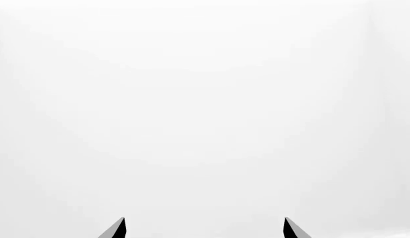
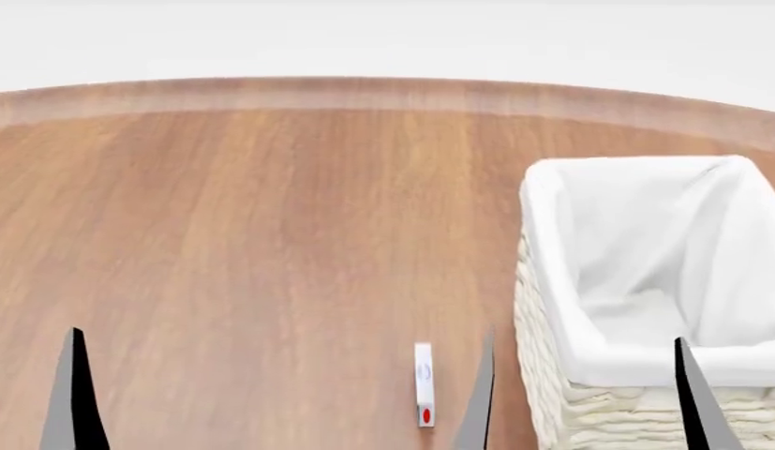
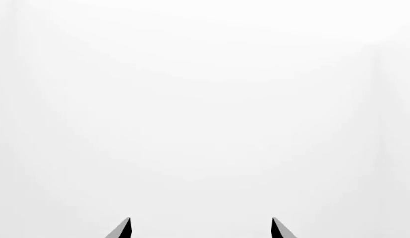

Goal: Pick up the alphabet soup and the cream cheese box, and put them in the basket.

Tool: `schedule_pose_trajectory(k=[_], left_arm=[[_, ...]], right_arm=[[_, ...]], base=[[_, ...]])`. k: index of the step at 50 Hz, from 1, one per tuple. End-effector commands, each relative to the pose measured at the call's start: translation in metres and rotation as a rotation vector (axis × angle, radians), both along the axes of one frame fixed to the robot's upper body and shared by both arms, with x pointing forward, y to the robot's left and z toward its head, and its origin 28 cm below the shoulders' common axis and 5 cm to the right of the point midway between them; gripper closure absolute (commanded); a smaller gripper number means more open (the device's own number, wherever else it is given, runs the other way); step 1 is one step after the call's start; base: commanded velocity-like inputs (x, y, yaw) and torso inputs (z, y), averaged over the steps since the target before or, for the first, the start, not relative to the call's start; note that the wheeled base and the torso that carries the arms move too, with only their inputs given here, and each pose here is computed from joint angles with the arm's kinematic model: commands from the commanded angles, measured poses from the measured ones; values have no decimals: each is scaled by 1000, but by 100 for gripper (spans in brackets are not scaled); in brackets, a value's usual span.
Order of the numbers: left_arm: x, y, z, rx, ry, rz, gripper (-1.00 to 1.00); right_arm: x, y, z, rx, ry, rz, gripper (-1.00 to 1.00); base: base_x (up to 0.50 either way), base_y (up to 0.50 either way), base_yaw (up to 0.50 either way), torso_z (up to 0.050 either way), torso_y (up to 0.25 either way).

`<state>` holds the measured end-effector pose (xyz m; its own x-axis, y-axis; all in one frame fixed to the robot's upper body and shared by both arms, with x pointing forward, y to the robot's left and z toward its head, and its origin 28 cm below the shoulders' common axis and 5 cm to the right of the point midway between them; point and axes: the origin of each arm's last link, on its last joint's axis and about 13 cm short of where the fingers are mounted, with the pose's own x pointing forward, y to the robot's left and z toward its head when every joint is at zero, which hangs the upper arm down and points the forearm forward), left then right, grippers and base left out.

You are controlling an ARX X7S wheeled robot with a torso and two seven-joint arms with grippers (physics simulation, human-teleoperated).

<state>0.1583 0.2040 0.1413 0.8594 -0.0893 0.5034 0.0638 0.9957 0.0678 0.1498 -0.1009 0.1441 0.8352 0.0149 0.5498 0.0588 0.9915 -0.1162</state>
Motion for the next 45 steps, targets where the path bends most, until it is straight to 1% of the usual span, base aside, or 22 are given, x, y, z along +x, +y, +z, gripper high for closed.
schedule_pose_trajectory(k=[1, 45], left_arm=[[0, -1, -1, 9, 4, 4, -100], [1, -1, -3, 17, 12, 9, -100]], right_arm=[[-1, 0, -1, -1, 2, 0, -100], [1, -1, -4, 0, 12, -1, -100]], base=[[0, 0, 0, 0, -182], [0, 0, 0, 0, -181]])
